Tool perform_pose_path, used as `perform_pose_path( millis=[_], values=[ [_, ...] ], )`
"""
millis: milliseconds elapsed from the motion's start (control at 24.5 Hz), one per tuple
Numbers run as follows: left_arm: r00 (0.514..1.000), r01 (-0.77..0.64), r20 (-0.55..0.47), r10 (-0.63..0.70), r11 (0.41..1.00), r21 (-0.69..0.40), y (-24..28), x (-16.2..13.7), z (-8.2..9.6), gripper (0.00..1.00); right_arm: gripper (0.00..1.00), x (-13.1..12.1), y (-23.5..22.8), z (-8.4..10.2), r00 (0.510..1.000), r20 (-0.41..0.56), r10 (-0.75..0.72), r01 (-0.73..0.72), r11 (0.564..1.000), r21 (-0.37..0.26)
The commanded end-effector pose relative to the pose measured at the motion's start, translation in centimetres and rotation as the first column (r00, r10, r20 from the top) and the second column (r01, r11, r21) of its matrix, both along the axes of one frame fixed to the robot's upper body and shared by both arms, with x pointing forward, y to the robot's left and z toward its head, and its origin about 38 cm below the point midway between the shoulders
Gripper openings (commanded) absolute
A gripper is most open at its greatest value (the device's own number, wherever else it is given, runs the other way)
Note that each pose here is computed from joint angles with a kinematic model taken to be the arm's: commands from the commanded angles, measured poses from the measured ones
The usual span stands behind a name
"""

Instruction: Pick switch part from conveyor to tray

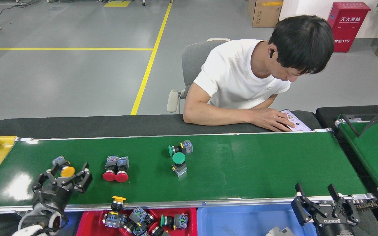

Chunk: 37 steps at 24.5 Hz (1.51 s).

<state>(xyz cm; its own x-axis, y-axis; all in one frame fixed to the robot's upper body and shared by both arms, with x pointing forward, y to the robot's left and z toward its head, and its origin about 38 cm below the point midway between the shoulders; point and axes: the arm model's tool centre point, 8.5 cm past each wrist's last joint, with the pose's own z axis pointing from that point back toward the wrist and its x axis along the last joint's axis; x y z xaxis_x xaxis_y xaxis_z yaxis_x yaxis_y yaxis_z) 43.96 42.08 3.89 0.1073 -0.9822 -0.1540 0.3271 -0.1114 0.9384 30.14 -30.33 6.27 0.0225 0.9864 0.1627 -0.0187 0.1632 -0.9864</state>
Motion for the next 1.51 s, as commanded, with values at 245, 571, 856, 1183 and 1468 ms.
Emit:
perform_pose_path(
  millis=[245,571,856,1183,1468],
  values=[
    [0.996,-0.08,-0.024,0.08,0.997,-0.007,5.3,1.3,0.0,0.61,1.0,0.5,0.1,0.3,0.999,0.024,0.041,-0.041,0.999,0.0],
    [1.0,0.003,0.023,-0.001,0.999,-0.053,4.6,1.3,0.4,0.04,1.0,0.5,-0.2,0.4,0.999,0.026,0.04,-0.04,0.999,0.004],
    [0.973,0.129,0.19,-0.132,0.991,0.03,0.3,-4.6,2.3,0.04,1.0,0.6,-1.4,0.6,0.998,0.029,0.049,-0.049,0.999,0.01],
    [0.844,0.493,0.213,-0.492,0.869,0.05,-12.5,-16.4,1.7,0.09,1.0,0.5,-1.7,0.2,0.999,0.017,0.05,-0.05,0.999,0.009],
    [0.717,0.671,0.17,-0.676,0.735,0.098,-18.5,-18.7,0.1,0.26,1.0,0.5,-1.7,0.3,0.999,0.018,0.05,-0.05,0.999,0.009]
  ],
)
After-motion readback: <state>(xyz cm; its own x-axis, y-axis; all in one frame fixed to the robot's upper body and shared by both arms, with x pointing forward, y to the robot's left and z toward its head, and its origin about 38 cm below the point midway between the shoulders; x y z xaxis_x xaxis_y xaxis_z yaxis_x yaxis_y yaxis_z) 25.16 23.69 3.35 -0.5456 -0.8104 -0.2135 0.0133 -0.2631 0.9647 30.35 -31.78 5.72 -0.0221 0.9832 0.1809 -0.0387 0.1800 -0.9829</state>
